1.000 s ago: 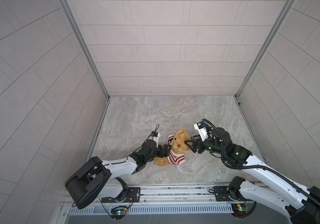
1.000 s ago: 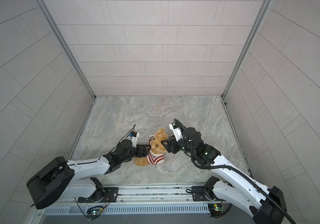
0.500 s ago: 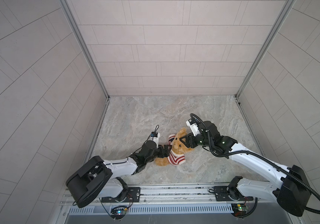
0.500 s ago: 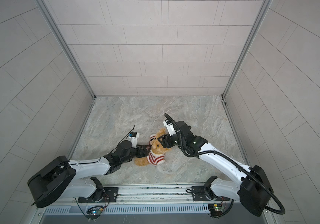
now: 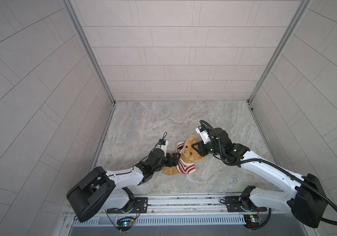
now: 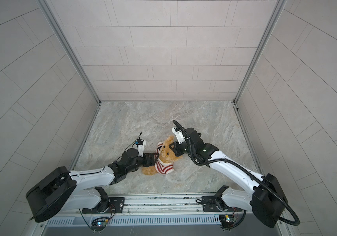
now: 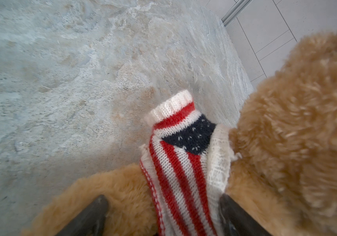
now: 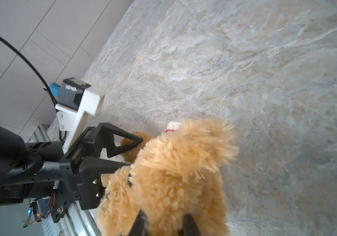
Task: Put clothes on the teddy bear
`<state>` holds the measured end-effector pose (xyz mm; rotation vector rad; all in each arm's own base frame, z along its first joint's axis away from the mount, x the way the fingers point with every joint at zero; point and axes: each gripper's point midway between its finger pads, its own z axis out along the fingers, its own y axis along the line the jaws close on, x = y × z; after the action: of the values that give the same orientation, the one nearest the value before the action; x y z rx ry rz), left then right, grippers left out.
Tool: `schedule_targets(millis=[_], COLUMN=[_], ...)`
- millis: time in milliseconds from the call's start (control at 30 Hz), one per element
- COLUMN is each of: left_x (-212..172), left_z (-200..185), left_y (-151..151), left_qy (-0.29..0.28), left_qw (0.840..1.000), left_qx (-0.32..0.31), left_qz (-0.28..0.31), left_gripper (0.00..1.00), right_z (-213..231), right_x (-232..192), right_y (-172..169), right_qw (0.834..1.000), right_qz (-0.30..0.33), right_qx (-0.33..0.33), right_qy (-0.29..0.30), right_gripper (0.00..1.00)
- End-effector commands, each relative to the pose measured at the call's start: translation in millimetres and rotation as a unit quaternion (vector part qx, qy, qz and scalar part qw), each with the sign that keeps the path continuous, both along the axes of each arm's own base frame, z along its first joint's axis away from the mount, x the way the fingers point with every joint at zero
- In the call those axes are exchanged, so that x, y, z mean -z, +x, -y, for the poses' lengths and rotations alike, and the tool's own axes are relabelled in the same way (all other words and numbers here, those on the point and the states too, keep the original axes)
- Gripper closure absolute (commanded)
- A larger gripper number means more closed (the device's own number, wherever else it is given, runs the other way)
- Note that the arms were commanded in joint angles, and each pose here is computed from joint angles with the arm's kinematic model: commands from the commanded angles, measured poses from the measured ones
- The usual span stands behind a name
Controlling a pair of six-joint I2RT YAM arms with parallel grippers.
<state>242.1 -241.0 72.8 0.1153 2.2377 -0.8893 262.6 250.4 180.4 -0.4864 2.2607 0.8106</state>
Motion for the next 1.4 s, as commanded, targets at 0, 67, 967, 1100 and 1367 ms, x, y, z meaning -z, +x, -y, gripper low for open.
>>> schedule_targets(millis=[0,67,967,1100,1367], left_x=[28.2,25.8,-89.0,-117.0,-137.8], left_z=[-11.9,-12.3,-39.0,-45.0,-45.9], left_y=[-19.0,-19.0,-28.2,-35.3,-38.6], left_qy=[0.043,0.043,-0.007,-0.009,0.005], left_qw=[0.998,0.998,0.997,0.994,0.991], left_qx=[0.007,0.007,0.026,0.035,0.051], left_qz=[-0.051,-0.048,0.071,0.107,0.120], left_gripper=[0.11,0.11,0.11,0.11,0.13], right_z=[-0.3,-1.4,-11.3,-18.1,-26.4], right_x=[1.3,-0.3,-87.9,-97.2,-112.3], right_y=[-2.1,-2.4,-67.8,-87.7,-109.2], right_qw=[1.000,1.000,0.927,0.899,0.869], right_qz=[0.002,0.005,0.293,0.329,0.351], right_qx=[-0.007,-0.012,-0.235,-0.288,-0.349], right_qy=[-0.002,-0.001,-0.001,-0.003,0.015], right_gripper=[0.86,0.91,1.00,1.00,1.00])
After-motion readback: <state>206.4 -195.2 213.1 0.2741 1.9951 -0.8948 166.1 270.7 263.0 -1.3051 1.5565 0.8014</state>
